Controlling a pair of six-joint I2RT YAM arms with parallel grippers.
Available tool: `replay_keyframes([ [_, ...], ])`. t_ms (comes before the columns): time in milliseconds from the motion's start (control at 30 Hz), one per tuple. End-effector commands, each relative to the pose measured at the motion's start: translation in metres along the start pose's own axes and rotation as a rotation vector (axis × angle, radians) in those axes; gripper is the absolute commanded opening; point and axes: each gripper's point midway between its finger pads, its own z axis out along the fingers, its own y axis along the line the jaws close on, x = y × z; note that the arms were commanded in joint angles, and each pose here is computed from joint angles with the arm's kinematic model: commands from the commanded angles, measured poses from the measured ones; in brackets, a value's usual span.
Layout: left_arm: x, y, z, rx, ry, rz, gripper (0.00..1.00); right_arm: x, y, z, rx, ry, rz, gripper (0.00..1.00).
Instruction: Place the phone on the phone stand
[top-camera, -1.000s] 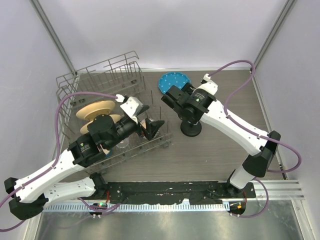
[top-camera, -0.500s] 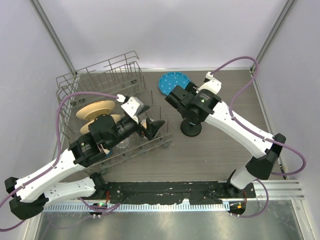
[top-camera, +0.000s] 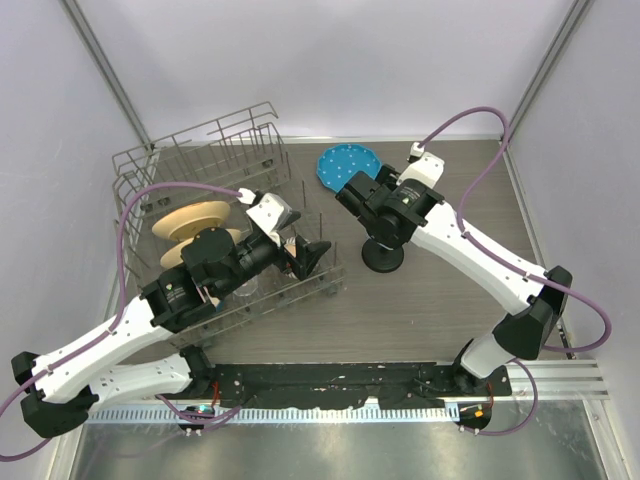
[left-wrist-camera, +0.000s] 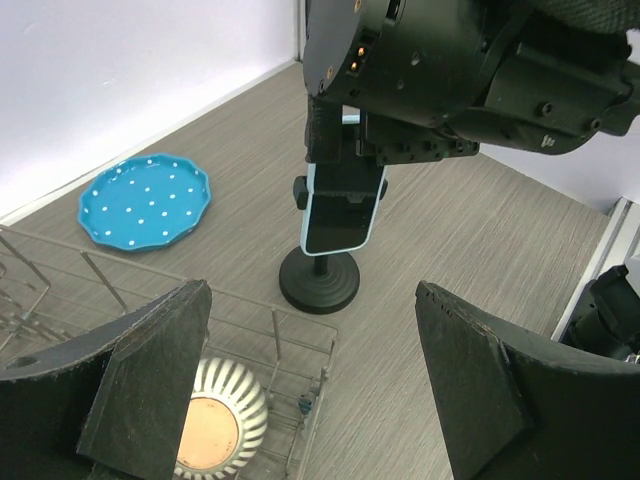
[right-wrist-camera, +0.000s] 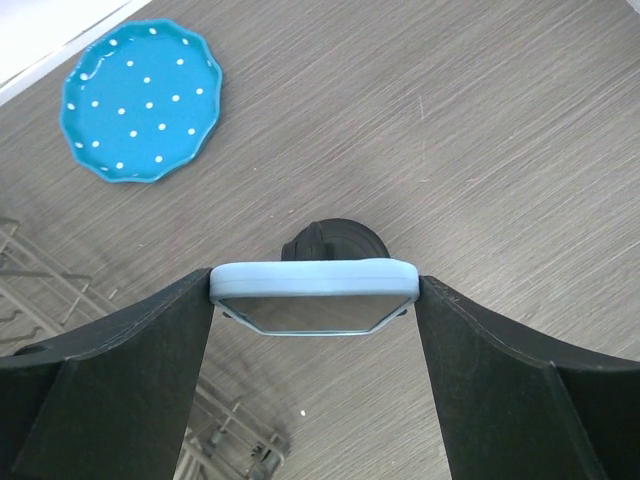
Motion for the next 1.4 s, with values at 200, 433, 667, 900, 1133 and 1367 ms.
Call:
replay_keyframes([
  [200,-0.004,0.001,0.001,-0.004,-0.016,0.014,0.87,-0.004,-0.018,0.009,0.032,-0.035,-0.077,0.86],
  [433,-0.005,0.0,0.0,-0.002,-0.017,0.014,0.87,0.003,-0.015,0.011,0.012,-0.026,-0.062,0.86],
  [667,-0.004,0.0,0.0,-0.001,-0.016,0.016,0.87,0.005,-0.012,0.015,-0.016,-0.043,-0.051,0.8],
  [900,-0.006,0.001,-0.001,-0.004,-0.022,0.015,0.87,0.0,-0.013,0.017,-0.05,-0.088,-0.063,0.51],
  [1133,-0.005,0.0,-0.001,-0.004,-0.019,0.014,0.87,-0.015,-0.015,0.01,-0.157,-0.156,-0.11,0.01],
  [1367,-0.005,0.0,0.0,-0.004,-0.019,0.014,0.87,-0.043,-0.016,0.007,-0.242,-0.255,-0.26,0.01],
])
